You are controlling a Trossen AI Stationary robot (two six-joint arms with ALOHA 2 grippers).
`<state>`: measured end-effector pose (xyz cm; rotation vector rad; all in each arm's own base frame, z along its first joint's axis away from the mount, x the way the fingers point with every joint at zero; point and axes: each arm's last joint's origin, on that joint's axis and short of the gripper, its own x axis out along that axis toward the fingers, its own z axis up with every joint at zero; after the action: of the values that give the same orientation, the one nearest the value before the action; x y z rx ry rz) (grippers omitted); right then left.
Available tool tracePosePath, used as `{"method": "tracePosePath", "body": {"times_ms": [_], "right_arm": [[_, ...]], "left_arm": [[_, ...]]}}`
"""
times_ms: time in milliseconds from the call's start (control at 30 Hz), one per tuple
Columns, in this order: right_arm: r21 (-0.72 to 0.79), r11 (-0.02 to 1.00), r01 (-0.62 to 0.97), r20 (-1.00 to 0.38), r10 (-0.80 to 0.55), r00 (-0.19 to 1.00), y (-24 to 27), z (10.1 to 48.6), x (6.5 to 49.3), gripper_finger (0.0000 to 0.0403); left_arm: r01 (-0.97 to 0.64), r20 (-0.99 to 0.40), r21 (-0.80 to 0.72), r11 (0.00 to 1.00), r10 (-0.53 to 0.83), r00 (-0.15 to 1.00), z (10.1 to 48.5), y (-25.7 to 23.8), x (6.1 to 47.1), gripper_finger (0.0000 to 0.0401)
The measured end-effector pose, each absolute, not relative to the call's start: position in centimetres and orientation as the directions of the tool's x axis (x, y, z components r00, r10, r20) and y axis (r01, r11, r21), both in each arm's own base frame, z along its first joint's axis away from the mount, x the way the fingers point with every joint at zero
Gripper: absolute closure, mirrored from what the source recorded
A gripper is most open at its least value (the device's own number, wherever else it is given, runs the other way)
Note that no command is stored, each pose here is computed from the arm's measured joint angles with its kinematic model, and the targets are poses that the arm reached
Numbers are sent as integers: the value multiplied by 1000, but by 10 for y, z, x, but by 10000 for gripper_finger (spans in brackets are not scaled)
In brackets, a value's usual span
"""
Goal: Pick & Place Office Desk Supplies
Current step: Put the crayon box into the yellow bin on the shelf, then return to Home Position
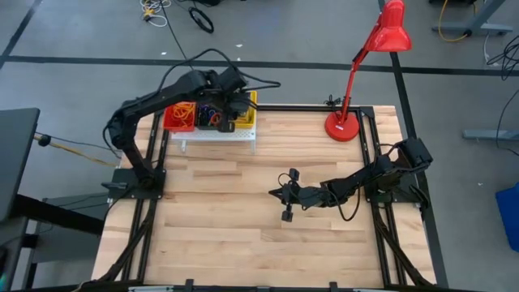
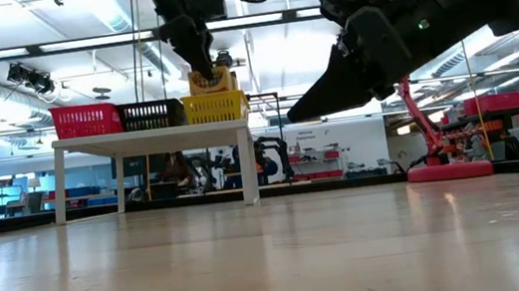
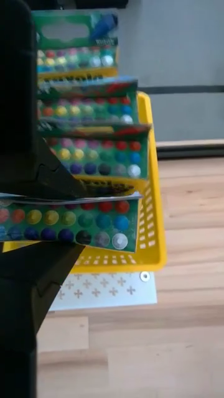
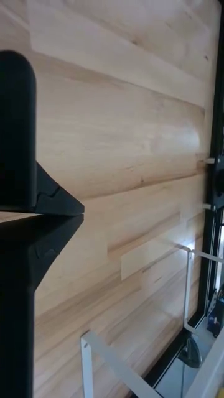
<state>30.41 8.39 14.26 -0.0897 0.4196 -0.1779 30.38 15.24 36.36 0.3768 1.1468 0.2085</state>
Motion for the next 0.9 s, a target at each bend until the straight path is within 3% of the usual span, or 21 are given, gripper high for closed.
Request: {"method": "tracePosePath", "body": {"times_ms": [167,367,567,733,900], "right_arm": [[-122,981,151,-397,-187,898,84,143,304,393],[-121,982,148,-398,-185,899,84,143,304,392],[-121,982,148,-398,-184,899,84,143,304,392],[-119,982,144,-399,-180,899,84,143,304,392],[-120,982,143,-402,-180,898,84,142,304,392]], "left_arm": [[2,-847,394,919,362,390,362,153,305,275],[-15,-840,404,915,377,389,363,151,306,209],[6,-800,509,861,471,371,365,141,314,152],[36,-771,547,836,487,410,380,129,315,146],[-5,-751,533,846,476,457,409,112,307,164]]}}
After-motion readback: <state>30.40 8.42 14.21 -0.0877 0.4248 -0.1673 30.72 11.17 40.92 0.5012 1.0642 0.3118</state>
